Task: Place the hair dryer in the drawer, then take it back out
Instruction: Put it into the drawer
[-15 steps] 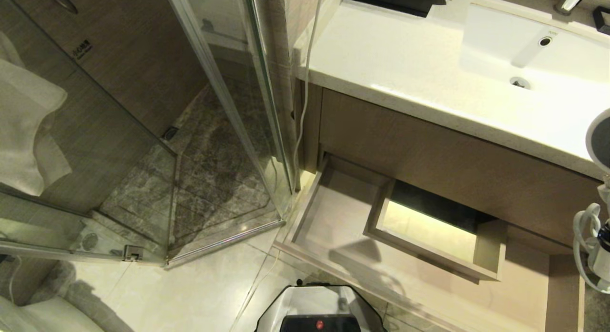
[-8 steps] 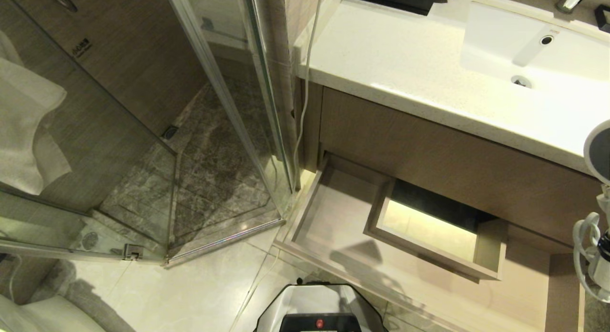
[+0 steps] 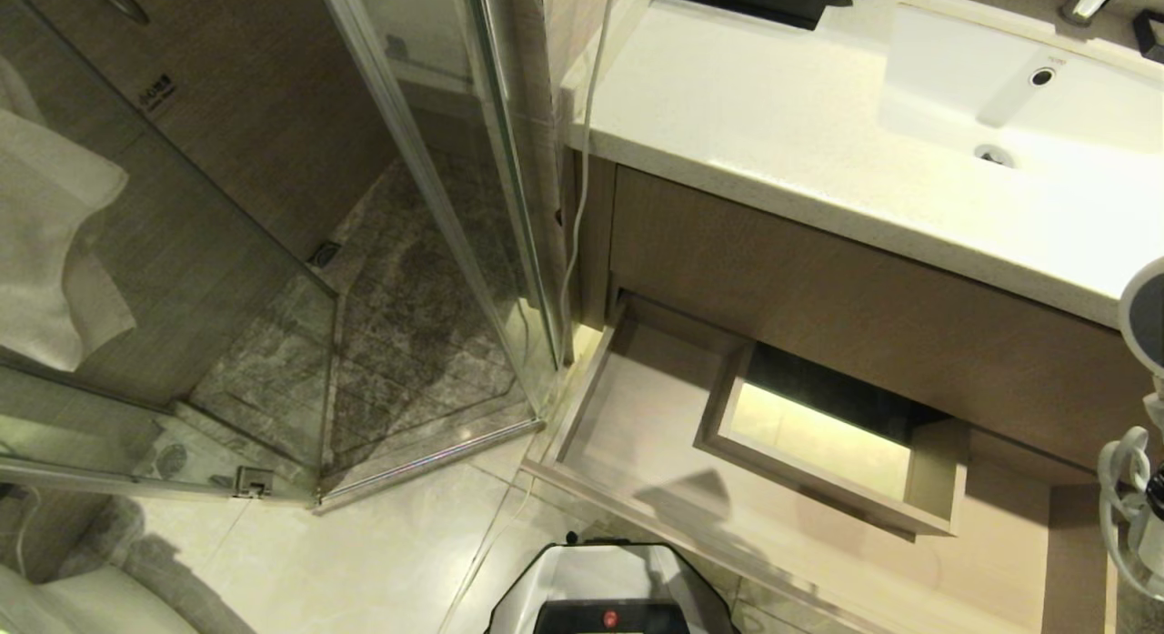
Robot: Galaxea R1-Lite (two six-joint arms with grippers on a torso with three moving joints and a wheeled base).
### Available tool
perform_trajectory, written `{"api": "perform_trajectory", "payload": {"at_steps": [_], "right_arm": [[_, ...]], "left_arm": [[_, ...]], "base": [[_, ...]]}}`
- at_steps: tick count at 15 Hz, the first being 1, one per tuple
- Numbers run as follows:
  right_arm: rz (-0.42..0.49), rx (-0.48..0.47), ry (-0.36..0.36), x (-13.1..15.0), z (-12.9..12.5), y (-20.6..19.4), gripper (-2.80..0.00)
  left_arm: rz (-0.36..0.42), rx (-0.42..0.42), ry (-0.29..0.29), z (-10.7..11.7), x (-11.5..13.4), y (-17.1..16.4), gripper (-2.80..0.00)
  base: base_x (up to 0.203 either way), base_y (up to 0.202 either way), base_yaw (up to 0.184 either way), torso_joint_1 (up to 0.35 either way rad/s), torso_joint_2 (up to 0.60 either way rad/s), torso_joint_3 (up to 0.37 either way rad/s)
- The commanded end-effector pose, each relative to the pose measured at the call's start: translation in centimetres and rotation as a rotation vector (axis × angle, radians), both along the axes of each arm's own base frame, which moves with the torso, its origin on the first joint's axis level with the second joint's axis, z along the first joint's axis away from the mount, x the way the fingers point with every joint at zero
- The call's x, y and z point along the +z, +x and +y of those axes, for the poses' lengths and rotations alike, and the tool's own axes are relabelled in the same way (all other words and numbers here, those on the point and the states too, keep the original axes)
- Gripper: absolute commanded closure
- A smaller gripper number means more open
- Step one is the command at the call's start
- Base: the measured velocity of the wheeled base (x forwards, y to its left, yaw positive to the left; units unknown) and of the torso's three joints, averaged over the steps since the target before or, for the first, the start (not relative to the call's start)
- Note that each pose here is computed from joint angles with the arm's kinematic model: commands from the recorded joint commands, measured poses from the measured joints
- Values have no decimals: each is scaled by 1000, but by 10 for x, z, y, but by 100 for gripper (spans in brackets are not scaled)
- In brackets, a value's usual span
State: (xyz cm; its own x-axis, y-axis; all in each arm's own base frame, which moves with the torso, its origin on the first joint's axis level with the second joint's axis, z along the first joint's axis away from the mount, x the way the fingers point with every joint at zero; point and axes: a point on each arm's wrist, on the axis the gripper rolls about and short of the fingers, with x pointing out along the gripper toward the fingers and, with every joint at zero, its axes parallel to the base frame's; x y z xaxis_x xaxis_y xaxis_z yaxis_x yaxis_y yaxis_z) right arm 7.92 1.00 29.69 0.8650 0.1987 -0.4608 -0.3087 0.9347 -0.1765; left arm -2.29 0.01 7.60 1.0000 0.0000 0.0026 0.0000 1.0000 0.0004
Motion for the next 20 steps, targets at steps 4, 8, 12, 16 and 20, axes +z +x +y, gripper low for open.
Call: {"api": "perform_trajectory", "payload": {"at_steps": [4, 8, 12, 16, 20], "right_arm": [[8, 2, -3, -2, 0, 0, 0], [15, 4, -4, -5, 0, -1, 0], [20, 5, -6, -10, 0, -3, 0], [34, 5, -7, -16, 0, -4, 0], [49, 5, -8, -20, 0, -5, 0]], "left_arm": [[1, 0, 0, 0, 0, 0, 0], [1, 0, 0, 0, 0, 0, 0], [1, 0, 0, 0, 0, 0, 0], [1, 1, 0, 0, 0, 0, 0], [1, 0, 0, 0, 0, 0, 0]], "base": [[0, 0, 0, -162, 312, 134], [0, 0, 0, -180, 315, 136], [0, 0, 0, -184, 320, 136], [0, 0, 0, -200, 338, 142], [0, 0, 0, -229, 385, 154]]}}
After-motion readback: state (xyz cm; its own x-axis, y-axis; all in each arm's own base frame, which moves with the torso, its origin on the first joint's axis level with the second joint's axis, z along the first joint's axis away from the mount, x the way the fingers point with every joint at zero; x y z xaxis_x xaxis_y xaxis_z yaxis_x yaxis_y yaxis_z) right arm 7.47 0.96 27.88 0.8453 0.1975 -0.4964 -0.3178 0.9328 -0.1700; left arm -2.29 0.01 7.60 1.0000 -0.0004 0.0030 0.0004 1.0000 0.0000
